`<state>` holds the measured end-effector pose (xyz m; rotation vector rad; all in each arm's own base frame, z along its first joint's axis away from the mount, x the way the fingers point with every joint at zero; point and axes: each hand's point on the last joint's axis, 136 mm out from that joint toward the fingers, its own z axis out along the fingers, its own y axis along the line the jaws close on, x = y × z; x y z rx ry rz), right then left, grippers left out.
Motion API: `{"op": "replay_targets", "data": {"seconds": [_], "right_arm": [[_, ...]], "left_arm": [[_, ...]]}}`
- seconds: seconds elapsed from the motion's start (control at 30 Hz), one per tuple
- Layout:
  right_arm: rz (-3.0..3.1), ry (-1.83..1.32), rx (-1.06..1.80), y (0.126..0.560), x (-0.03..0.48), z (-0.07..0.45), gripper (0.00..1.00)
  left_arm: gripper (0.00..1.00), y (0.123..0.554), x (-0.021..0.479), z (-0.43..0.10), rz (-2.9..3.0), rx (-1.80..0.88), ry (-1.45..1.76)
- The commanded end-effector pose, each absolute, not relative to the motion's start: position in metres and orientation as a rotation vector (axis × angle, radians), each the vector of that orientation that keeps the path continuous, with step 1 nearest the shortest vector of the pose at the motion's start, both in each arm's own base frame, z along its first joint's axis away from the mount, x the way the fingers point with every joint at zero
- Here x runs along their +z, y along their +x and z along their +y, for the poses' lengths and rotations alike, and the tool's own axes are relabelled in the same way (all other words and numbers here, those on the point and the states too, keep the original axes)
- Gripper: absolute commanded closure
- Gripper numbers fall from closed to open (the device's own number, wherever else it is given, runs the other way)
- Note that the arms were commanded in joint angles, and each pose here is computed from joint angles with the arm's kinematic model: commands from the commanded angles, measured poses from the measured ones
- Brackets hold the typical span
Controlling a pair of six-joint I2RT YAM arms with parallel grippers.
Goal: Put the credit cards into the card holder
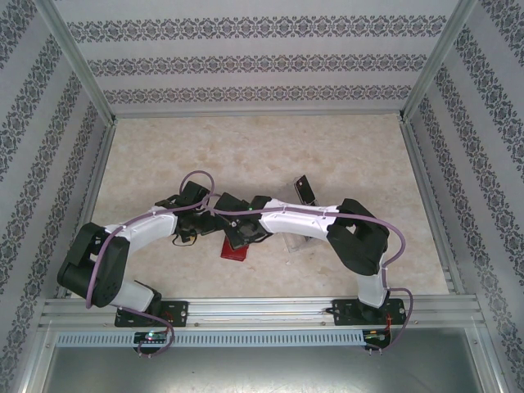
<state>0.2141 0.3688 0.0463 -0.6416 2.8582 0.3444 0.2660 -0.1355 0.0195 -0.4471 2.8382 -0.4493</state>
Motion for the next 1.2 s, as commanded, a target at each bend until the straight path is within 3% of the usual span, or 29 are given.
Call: {"op": "replay_targets", "data": {"seconds": [0.0,0.47,0.9,1.17], "right_arm": [[2.840,-0.676,0.336,0.216,0.041,0.378,1.00],[2.933,-0.667,0.276,0.207,-0.001,0.364,1.00],[2.882,-0.648,0.316,0.205,0.026,0.359,1.00],[2.926,-0.618,0.327,0.201,0.006,0.355,1.00]], "left_arm": [[0.00,0.236,-0.013,-0.153,2.977,-0.539,-0.411],[0.00,0.235,-0.015,-0.154,2.983,-0.538,-0.410],[0.00,0.239,-0.008,-0.150,2.969,-0.505,-0.400],[0.00,0.233,0.007,-0.134,2.928,-0.551,-0.502]]}}
